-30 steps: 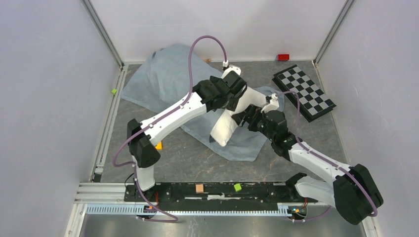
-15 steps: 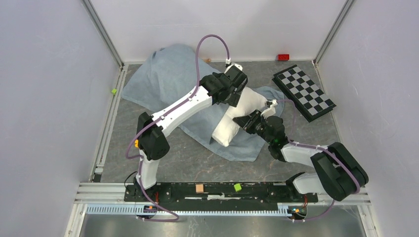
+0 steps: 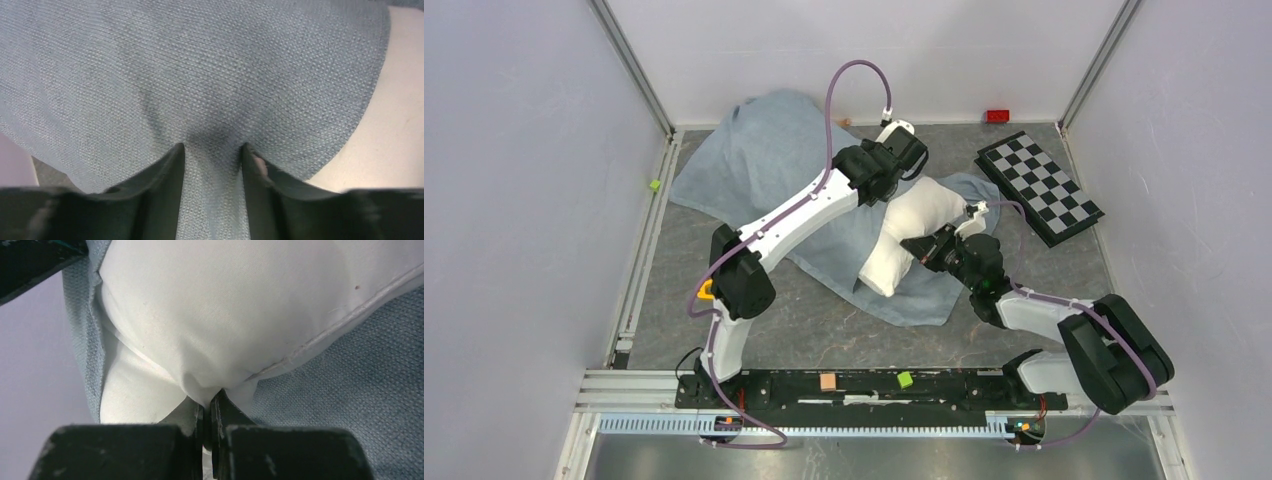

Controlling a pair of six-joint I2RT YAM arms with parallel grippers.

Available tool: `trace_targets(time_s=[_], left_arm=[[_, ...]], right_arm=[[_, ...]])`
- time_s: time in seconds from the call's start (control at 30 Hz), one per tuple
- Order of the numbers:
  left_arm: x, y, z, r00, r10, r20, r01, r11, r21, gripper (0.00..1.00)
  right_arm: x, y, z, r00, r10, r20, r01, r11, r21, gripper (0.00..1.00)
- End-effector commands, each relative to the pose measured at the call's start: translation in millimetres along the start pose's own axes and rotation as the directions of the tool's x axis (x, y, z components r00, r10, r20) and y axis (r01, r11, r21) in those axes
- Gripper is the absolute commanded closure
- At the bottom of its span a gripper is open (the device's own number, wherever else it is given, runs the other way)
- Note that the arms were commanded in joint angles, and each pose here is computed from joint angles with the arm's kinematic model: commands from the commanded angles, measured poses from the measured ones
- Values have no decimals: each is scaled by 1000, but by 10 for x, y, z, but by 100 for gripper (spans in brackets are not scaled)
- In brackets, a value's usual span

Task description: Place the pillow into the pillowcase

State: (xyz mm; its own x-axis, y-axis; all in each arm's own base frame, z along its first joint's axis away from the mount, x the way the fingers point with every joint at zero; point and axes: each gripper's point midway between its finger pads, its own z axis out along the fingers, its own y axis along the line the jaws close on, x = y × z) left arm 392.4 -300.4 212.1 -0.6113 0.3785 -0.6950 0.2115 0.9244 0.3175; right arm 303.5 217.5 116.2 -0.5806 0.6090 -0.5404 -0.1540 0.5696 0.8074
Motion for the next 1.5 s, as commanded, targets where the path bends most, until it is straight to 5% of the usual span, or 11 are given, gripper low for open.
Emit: trace_targets(time_s=[0.0,0.1,0.37,0.63,0.87,1.07,1.13,1.2,1.33,1.4,1.47], left_arm=[[-218,16,-193,999,-15,49,12,998,59,35],[-180,-181,-332,999,-24,41,18,988,154,19],[107,-311,-192,999,46,-6,-45,994,100,6],[32,313,31,994,104,28,-92,958,-272,14],[-179,460,71,992,107,62,-83,947,-312,32],[-198,78,41,995,82,58,-75,990,-120,74],[-256,-155,-135,996,58,71,-58,998,2,97],[-355,-545,-525,996,14,83,-32,976,218,97],[-871,-1089,-1842,961,-159,226,3,824,566,97],[-1010,-1081,-2098,944,-270,192,77,743,664,97],[-1090,-953,-2052,926,-318,202,114,748,654,97]], right_arm=[[-81,-162,-15,998,-61,12,59,995,83,100],[-80,-164,-13,998,-62,10,61,995,82,100],[-84,-163,-4,998,-62,8,61,995,82,100],[-77,-217,-38,998,-69,3,68,993,98,100],[-124,-304,-116,996,-86,8,84,989,123,100],[-210,-242,-90,992,-123,10,121,986,117,100],[-268,-165,-40,990,-142,8,140,984,106,100],[-348,-65,17,987,-159,14,157,984,90,100],[-493,133,166,986,-166,30,164,985,52,100],[-519,209,235,988,-155,26,154,988,31,100],[-550,249,253,987,-157,30,156,987,26,100]])
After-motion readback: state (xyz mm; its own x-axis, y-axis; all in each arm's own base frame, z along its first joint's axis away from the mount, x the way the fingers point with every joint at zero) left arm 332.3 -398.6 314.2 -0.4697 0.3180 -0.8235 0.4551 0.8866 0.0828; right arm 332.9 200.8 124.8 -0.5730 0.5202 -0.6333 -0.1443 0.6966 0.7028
